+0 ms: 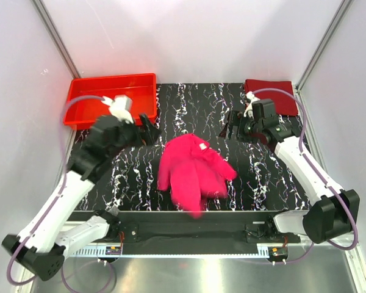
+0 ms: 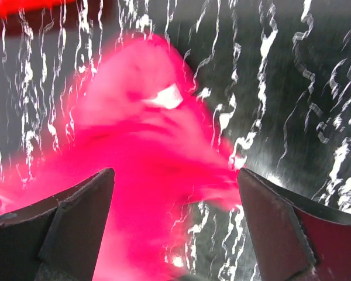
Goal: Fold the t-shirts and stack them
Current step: Move the tshirt to the center of the board, then flatten the tshirt out
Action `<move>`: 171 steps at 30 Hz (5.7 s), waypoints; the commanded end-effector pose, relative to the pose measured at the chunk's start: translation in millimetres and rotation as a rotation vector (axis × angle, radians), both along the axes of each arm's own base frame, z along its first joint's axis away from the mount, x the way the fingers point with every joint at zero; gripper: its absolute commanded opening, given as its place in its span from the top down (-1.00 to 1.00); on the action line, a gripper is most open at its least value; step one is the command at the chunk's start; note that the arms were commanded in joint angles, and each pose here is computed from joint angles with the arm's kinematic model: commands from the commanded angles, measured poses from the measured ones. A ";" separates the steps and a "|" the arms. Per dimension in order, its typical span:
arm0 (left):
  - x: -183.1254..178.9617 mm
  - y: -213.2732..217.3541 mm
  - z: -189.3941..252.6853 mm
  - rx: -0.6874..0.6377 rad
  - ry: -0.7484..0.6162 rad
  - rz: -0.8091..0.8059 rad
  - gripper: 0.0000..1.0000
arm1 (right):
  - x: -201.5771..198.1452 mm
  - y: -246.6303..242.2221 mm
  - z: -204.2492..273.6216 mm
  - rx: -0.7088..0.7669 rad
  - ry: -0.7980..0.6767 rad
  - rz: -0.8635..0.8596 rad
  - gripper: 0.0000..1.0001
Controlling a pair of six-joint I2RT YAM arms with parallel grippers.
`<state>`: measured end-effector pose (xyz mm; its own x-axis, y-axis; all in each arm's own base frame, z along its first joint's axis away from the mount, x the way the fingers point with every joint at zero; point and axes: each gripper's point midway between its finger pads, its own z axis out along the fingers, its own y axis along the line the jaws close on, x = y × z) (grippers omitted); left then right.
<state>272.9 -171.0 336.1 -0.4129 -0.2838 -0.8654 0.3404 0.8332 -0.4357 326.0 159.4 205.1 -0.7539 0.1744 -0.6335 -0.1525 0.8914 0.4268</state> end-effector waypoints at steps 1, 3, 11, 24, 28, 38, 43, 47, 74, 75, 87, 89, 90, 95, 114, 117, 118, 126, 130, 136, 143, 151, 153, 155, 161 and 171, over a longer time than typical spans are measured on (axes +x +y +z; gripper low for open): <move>-20.3 1.1 -79.3 0.078 0.239 -0.021 -0.86 | -33.5 6.5 -10.1 0.039 0.091 0.058 -0.85; -29.6 5.6 -104.8 0.117 0.341 -0.013 -0.67 | -45.5 15.3 -23.1 0.071 0.138 0.113 -0.79; -47.7 -51.0 -169.8 0.192 0.516 -0.215 -0.72 | -64.9 37.4 -91.2 0.059 0.391 0.161 -0.89; 6.2 -36.5 -257.9 0.349 0.713 0.039 -0.49 | -40.1 -36.7 -145.2 -0.167 0.532 -0.021 -0.55; 13.6 -23.9 -276.0 0.343 0.780 0.061 -0.43 | -53.0 -42.8 -161.6 -0.170 0.597 -0.038 -0.32; 23.8 -19.5 -315.7 0.352 0.879 0.040 -0.40 | -58.3 -45.8 -189.5 -0.174 0.684 -0.074 -0.21; 26.8 -24.2 -327.5 0.340 0.905 0.030 0.13 | -63.1 -51.2 -195.5 -0.192 0.693 -0.083 0.20; 36.4 -21.6 -319.7 0.365 0.884 0.043 0.75 | -61.7 -50.0 -200.2 -0.190 0.710 -0.099 0.87; 26.4 132.4 134.7 0.265 -0.280 0.541 1.00 | -108.6 35.5 169.8 0.317 -0.240 0.294 1.00; 18.8 143.4 146.9 0.262 -0.316 0.589 1.00 | -131.9 48.1 192.8 0.401 -0.278 0.390 1.00; 39.5 115.8 238.0 0.276 -0.611 0.472 1.00 | -181.3 53.2 233.8 0.444 -0.273 0.542 1.00; 85.4 84.0 206.8 0.310 -0.540 0.367 1.00 | -165.8 43.9 198.5 0.353 -0.179 0.431 1.00; 100.0 64.5 193.6 0.304 -0.517 0.288 1.00 | -163.8 41.2 186.9 0.328 -0.141 0.409 1.00; 172.5 -61.7 91.9 0.339 -0.336 -0.033 1.00 | -132.6 -2.6 96.1 0.070 0.036 0.089 1.00; 138.2 -105.1 -71.7 0.630 0.152 -0.080 -0.74 | -101.0 -2.8 -43.7 -0.084 0.414 0.062 -0.38; 103.7 -88.4 -63.5 0.581 0.170 -0.100 -0.61 | -84.6 -13.1 -62.1 -0.067 0.483 -0.016 -0.22; 88.8 -80.3 -90.0 0.602 0.234 -0.116 -0.58 | -76.7 -21.6 -65.7 -0.037 0.499 -0.057 -0.11; -5.5 -31.5 -181.5 0.560 0.516 -0.114 -0.43 | -54.8 -45.5 -109.6 -0.041 0.598 -0.103 -0.22; -27.4 -37.9 -222.8 0.494 0.611 -0.162 -0.30 | -58.7 -41.3 -131.3 -0.034 0.657 -0.066 -0.29; -17.2 -33.5 -268.5 0.568 0.738 -0.078 -0.28 | -55.3 -52.5 -150.5 -0.095 0.671 -0.113 -0.36; -21.7 -26.6 -287.1 0.573 0.752 -0.043 -0.64 | -61.3 -59.5 -153.3 -0.125 0.656 -0.139 -0.38; -23.9 -40.0 -329.4 0.497 0.830 -0.044 -0.37 | -58.4 -68.3 -147.8 -0.162 0.618 -0.177 -0.37; -25.4 -38.7 -339.1 0.504 0.839 -0.047 -0.21 | -56.4 -72.1 -140.9 -0.161 0.591 -0.205 -0.36; -25.4 -37.5 -342.6 0.510 0.845 -0.050 0.19 | -53.2 -78.0 -132.4 -0.163 0.558 -0.247 -0.33; -23.6 -19.1 -294.2 0.588 0.768 0.034 1.00 | -44.3 -97.1 -110.5 -0.220 0.485 -0.292 -0.22; 63.0 -91.2 -235.3 0.642 0.631 -0.042 0.98 | -40.7 -93.2 -101.5 -0.199 0.470 -0.282 -0.19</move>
<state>305.6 -246.2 103.6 -0.8832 0.1302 -0.4505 0.1752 0.9827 -0.0594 277.3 68.1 90.4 -0.9158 0.3214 -0.2409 0.2749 0.9388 0.2076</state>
